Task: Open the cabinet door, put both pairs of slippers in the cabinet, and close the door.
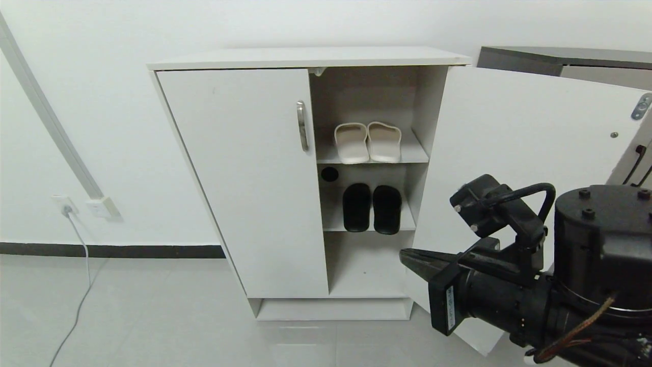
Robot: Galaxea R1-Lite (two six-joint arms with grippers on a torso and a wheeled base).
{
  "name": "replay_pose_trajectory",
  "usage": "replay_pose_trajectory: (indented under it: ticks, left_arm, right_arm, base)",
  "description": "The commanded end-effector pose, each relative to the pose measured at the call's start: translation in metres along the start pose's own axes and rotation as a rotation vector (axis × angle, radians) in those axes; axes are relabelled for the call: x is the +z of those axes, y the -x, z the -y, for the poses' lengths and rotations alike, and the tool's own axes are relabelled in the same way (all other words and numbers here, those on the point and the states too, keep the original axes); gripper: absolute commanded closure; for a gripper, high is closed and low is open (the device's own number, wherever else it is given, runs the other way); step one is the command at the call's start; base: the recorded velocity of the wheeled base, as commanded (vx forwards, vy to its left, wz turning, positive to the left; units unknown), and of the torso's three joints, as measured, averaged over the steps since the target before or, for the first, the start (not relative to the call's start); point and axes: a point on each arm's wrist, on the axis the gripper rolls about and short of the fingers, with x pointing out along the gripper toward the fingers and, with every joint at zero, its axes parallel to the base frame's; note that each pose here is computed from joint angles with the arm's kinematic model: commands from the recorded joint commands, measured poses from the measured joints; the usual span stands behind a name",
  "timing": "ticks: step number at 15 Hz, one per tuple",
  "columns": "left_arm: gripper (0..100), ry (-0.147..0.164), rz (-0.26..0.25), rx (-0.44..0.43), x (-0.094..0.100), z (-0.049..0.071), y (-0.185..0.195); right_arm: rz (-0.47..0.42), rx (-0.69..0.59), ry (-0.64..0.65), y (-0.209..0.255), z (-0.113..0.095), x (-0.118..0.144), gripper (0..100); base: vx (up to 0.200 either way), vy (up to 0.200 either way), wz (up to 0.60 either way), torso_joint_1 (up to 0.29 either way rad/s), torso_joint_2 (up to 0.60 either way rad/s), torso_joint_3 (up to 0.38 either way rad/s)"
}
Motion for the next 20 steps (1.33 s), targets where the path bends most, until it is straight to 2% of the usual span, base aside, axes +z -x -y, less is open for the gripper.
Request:
replay_pose_trajectory:
  ticks: [1,16,20]
  left_arm:
    - [100,0.000,-0.001,0.001,0.0001,0.0000,-0.0001]
    - [100,0.000,-0.001,0.001,0.0001,0.0000,-0.0001]
    - [100,0.000,-0.001,0.001,0.0001,0.0000,-0.0001]
  right_arm:
    - [-0.012,-0.003,0.003,-0.0021,0.0000,-0.0028,100]
    - [-0.025,-0.007,0.023,-0.0043,-0.0005,-0.0057,100]
    - [-0.024,-0.009,0.023,-0.0047,-0.0006,-0.0056,100]
  base:
    - [0.000,0.000,0.00,0.000,0.00,0.000]
    - [0.000,0.000,0.00,0.000,0.00,0.000]
    - [0.000,0.000,0.00,0.003,-0.18,-0.283]
